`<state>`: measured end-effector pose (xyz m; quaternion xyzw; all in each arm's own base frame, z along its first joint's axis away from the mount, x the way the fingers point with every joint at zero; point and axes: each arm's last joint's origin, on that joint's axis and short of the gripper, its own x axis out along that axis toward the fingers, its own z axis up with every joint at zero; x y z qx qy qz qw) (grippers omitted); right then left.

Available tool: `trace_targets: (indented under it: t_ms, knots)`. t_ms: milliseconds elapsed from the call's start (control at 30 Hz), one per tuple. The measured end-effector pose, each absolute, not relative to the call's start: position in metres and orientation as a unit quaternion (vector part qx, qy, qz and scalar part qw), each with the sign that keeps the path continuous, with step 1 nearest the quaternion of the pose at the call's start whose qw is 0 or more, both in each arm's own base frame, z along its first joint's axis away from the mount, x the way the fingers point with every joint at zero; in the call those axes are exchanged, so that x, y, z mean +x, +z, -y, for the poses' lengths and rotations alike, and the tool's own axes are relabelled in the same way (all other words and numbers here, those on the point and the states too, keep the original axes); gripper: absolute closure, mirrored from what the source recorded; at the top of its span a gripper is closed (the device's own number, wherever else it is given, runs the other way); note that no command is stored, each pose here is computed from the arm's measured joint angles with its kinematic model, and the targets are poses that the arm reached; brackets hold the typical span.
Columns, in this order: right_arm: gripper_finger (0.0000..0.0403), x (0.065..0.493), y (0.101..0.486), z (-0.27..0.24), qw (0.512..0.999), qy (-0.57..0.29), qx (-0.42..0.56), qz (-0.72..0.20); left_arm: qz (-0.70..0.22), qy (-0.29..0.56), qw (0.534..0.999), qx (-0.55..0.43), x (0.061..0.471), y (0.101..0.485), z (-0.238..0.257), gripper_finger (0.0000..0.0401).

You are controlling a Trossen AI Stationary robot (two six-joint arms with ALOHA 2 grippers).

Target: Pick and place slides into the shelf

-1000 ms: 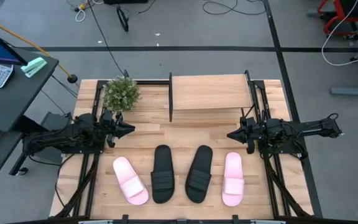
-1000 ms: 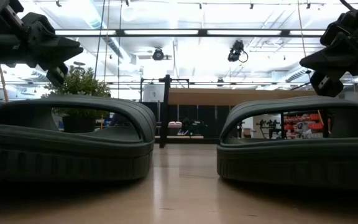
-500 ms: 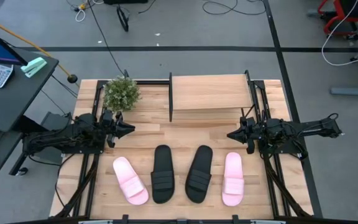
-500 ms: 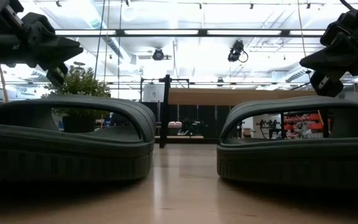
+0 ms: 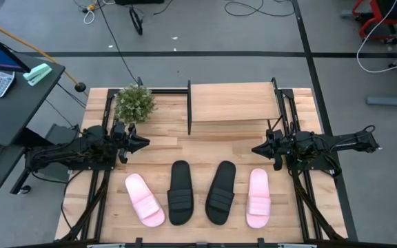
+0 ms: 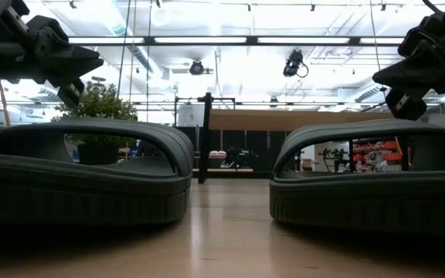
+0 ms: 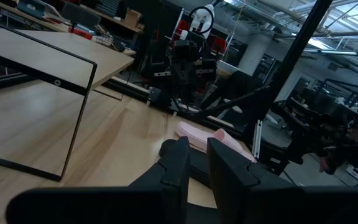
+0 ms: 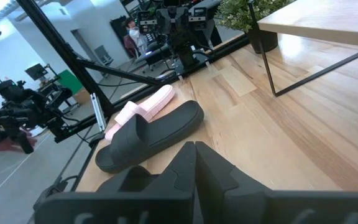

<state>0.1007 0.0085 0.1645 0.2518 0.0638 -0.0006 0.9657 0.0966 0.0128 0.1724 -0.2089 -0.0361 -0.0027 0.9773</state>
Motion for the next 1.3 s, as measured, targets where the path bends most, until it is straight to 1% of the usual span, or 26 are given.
trace_targets:
  t_ms: [133, 300, 467, 533, 667, 733, 900, 1033, 1133, 1300]
  knots:
    - [0.0391, 0.101, 0.164, -0.008, 0.966, -0.001, 0.252, -0.064, 0.036, -0.002, 0.980, -0.198, 0.097, 0.172, -0.013, 0.0342]
    - [0.0391, 0.101, 0.165, -0.008, 0.966, 0.000, 0.252, -0.062, 0.036, 0.000, 0.989, -0.141, 0.097, 0.172, -0.013, 0.0348]
    - [0.0391, 0.101, 0.165, -0.008, 0.966, 0.000, 0.252, -0.059, 0.036, 0.002, 0.996, -0.080, 0.097, 0.172, -0.013, 0.0345]
    - [0.0391, 0.101, 0.165, -0.008, 0.973, -0.008, 0.225, -0.056, 0.036, 0.003, 0.998, -0.056, 0.097, 0.172, -0.013, 0.0342]
    - [0.0391, 0.101, 0.165, -0.007, 0.990, -0.018, 0.130, -0.054, 0.037, 0.010, 0.999, -0.032, 0.097, 0.172, -0.013, 0.0338]
    - [0.0391, 0.101, 0.165, -0.007, 0.994, -0.020, 0.097, -0.054, 0.037, 0.021, 0.999, -0.017, 0.097, 0.172, -0.014, 0.0338]
    - [0.0391, 0.101, 0.166, -0.006, 0.990, -0.042, 0.125, -0.047, 0.069, 0.028, 0.997, 0.019, 0.096, 0.179, -0.014, 0.0337]
    - [0.0391, 0.101, 0.169, -0.005, 0.989, -0.042, 0.137, -0.031, 0.108, 0.033, 0.994, 0.004, 0.095, 0.186, -0.014, 0.0343]
    - [0.0391, 0.101, 0.171, -0.005, 0.982, -0.047, 0.182, -0.017, 0.142, 0.046, 0.988, -0.028, 0.093, 0.192, -0.015, 0.0351]
    - [0.0391, 0.101, 0.176, -0.004, 0.961, -0.064, 0.267, 0.018, 0.178, 0.085, 0.970, -0.145, 0.091, 0.196, -0.018, 0.0363]
